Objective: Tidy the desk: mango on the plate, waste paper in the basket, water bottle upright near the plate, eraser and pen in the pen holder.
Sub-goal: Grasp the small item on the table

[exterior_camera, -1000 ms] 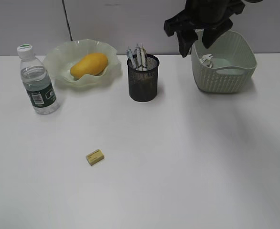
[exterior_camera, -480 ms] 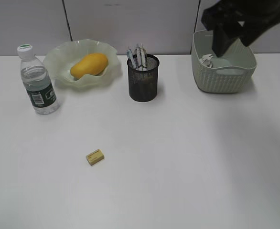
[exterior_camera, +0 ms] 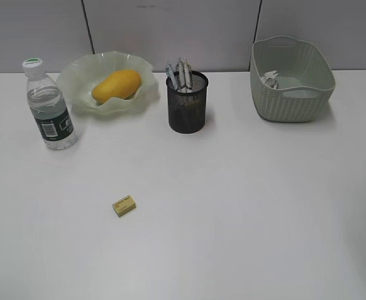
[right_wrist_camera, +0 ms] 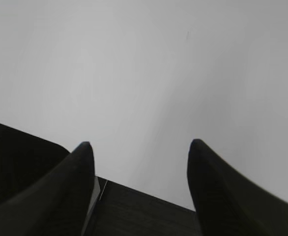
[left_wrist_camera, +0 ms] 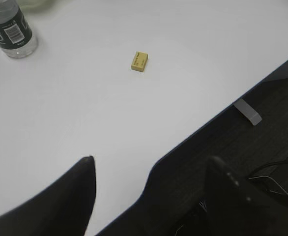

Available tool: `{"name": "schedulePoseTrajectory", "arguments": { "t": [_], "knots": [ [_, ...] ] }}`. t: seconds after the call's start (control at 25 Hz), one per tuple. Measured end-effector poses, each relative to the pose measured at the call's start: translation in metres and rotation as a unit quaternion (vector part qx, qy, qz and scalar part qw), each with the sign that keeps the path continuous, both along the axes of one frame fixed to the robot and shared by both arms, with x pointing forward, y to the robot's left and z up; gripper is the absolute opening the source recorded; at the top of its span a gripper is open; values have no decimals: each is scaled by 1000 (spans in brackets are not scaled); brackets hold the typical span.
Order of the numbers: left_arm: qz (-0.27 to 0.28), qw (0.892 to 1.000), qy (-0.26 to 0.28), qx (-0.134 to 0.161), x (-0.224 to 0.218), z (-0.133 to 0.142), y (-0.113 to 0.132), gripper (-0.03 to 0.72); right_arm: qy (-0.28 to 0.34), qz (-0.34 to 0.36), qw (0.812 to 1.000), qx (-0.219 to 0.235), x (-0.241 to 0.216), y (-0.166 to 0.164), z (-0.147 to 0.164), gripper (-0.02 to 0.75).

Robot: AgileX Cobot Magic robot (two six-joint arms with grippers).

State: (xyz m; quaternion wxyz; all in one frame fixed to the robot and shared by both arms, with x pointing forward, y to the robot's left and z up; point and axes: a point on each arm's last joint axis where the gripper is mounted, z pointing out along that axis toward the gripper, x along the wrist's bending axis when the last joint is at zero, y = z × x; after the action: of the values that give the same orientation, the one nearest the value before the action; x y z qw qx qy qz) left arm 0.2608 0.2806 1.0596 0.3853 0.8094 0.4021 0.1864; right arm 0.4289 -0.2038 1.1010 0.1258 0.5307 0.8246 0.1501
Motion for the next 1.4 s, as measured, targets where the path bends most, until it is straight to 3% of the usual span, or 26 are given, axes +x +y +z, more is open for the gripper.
{"name": "schedulePoseTrajectory", "arguments": {
  "t": [0.28, 0.72, 1.0, 1.4],
  "knots": [
    [0, 1000, 0, 0, 0, 0, 0, 520, -67, 2, 997, 45, -68, -35, -6, 478],
    [0, 1000, 0, 0, 0, 0, 0, 520, -190, 3, 975, 112, -149, -78, -25, 478],
    [0, 1000, -2, -1, 0, 0, 0, 520, -211, 4, 969, 126, -164, -86, -48, 478],
    [0, 1000, -11, -11, 1, 2, -1, 520, -210, 6, 968, 135, -164, -84, -50, 478]
  ]
}}
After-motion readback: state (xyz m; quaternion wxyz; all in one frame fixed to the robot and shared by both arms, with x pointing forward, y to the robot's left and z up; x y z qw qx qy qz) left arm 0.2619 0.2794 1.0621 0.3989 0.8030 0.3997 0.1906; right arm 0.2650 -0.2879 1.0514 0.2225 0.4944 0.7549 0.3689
